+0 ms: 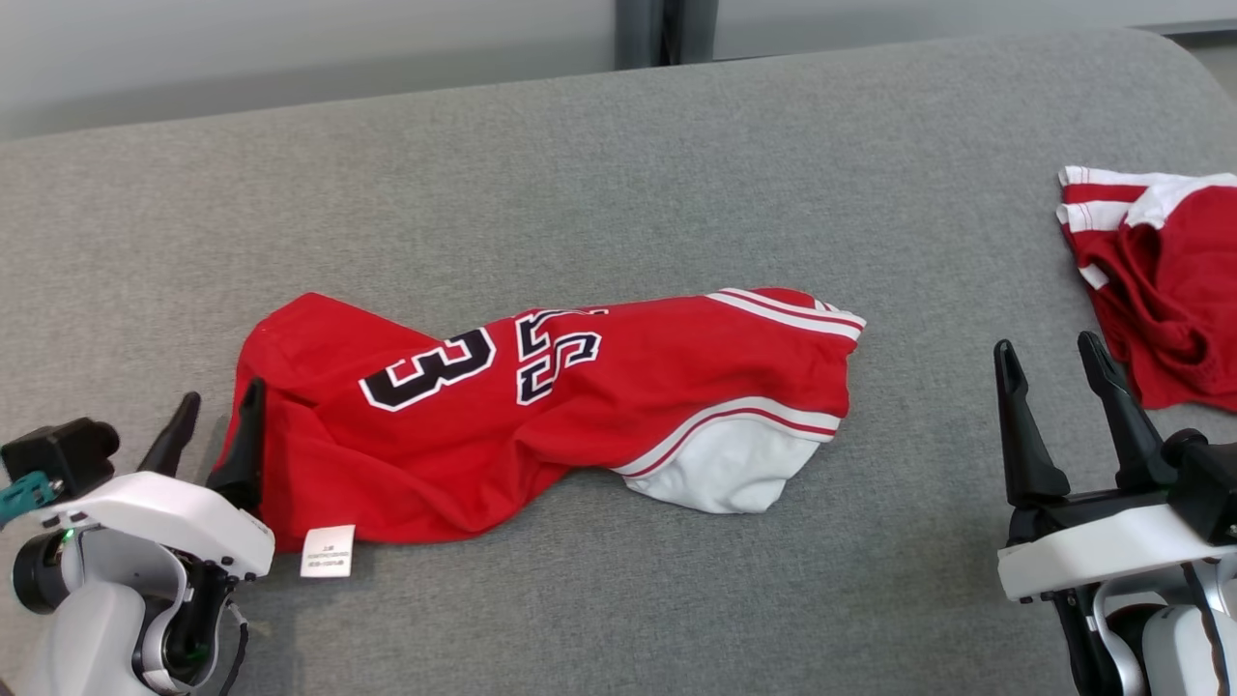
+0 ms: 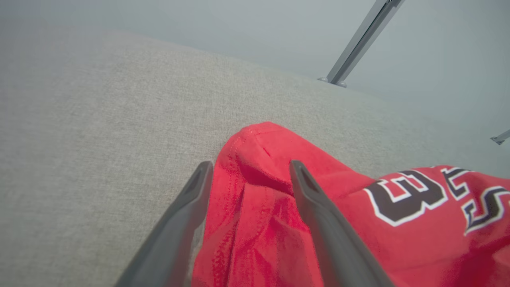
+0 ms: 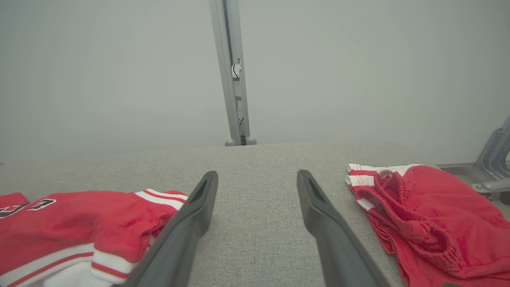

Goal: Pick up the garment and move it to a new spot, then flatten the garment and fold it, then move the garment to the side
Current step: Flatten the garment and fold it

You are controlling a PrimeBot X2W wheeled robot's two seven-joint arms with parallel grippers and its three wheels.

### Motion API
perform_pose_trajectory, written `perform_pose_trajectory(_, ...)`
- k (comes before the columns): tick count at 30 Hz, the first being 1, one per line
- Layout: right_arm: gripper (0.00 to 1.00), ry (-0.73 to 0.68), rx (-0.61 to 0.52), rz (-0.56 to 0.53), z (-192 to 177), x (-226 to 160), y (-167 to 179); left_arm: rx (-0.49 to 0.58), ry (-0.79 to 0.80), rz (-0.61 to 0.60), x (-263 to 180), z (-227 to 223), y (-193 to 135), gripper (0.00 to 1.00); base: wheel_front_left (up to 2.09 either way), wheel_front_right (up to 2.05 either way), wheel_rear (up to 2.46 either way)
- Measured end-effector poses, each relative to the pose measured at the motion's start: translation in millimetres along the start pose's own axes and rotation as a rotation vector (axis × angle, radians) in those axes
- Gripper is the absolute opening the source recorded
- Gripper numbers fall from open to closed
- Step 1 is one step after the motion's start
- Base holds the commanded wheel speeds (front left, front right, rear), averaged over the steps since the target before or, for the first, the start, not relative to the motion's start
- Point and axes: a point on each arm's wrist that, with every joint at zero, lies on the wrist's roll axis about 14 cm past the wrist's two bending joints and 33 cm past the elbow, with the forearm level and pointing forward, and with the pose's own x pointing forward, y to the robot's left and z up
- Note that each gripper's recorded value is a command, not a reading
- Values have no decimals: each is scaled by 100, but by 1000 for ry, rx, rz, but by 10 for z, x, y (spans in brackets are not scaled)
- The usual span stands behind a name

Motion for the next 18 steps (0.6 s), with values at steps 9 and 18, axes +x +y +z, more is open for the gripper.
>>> perform_pose_trajectory(9,100,-38,-10,59,157,5,207,50,-381,80,-464,714,51,100,0,0,0)
perform_pose_trajectory(18,100,-70,-22,129,326,-97,454,202,-574,72,-1102,1117,-127,100,0,0,0)
